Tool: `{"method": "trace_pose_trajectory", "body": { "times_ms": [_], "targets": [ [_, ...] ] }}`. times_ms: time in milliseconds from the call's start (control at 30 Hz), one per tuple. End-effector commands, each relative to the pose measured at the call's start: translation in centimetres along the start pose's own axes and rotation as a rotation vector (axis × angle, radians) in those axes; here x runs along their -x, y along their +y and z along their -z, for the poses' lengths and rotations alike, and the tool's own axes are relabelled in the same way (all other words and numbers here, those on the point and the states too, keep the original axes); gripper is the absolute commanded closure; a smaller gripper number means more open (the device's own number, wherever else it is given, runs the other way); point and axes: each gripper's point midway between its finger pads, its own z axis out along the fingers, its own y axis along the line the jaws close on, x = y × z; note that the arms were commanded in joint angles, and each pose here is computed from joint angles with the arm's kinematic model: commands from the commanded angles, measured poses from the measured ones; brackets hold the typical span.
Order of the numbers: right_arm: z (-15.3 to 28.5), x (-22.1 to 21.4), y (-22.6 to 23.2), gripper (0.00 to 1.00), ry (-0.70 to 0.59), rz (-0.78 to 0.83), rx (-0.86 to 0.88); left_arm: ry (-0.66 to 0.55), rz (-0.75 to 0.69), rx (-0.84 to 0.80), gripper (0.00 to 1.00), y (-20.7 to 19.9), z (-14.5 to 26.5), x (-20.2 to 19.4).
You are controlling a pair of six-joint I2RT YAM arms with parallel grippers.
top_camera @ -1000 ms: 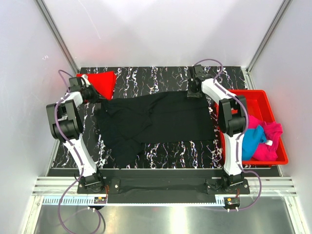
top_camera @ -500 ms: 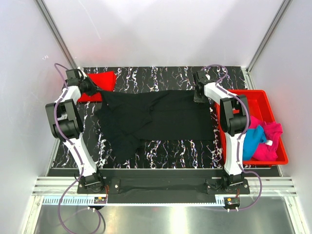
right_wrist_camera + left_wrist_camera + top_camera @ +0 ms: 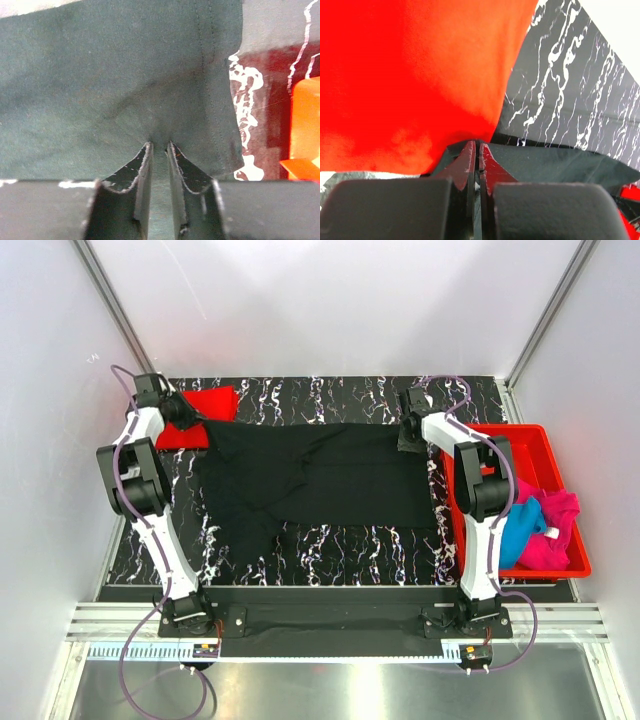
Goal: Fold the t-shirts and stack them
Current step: Fold the tshirt
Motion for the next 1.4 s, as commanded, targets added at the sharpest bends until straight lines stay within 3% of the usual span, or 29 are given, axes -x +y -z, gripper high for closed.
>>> {"method": "trace_pose_trajectory", "body": {
  "times_ms": [0, 233, 300, 333, 467, 567, 767, 900, 1033, 1367],
  "targets": [
    [1.2, -0.2, 1.1, 0.73, 0.001, -0.021, 0.082, -0.101, -0.002, -0.006, 1.0, -0.4, 0.5, 4.3],
    [1.5, 0.6, 1.5, 0.7, -0.003, -0.007, 0.106, -0.089, -0.019, -0.043, 0.99, -1.5, 0.5, 5.2],
    [2.2, 1.2, 2.0, 0.69, -0.014, -0.006, 0.135, -0.094, -0.035, -0.056, 0.9, -2.1, 1.1, 5.6],
    [2.6, 1.5, 2.4, 0.69, -0.018, -0.007, 0.155, -0.091, -0.038, -0.061, 0.71, -2.4, 1.4, 5.7],
    [4.2, 2.6, 2.6, 0.67, -0.032, -0.025, 0.171, -0.094, -0.058, -0.04, 0.5, -2.6, 3.3, 6.0],
    [5.2, 2.7, 1.9, 0.66, -0.026, -0.041, 0.137, -0.141, -0.089, 0.033, 0.43, -2.8, 6.8, 6.1],
    [6.0, 2.0, 0.7, 0.66, -0.01, -0.097, 0.075, -0.07, -0.09, 0.151, 0.44, -2.5, 11.0, 0.5],
    [5.8, 0.6, 0.9, 0.66, 0.017, -0.117, 0.098, 0.08, -0.085, 0.145, 0.44, -1.2, 10.8, -7.6],
    [5.9, -0.4, 1.5, 0.67, 0.037, -0.126, 0.138, 0.186, -0.077, 0.108, 0.45, -1.2, 10.2, -13.0],
    [5.1, -2.7, 1.9, 0.69, 0.07, -0.142, 0.182, 0.304, -0.032, 0.134, 0.44, 0.1, 9.0, -19.3]
  ]
}}
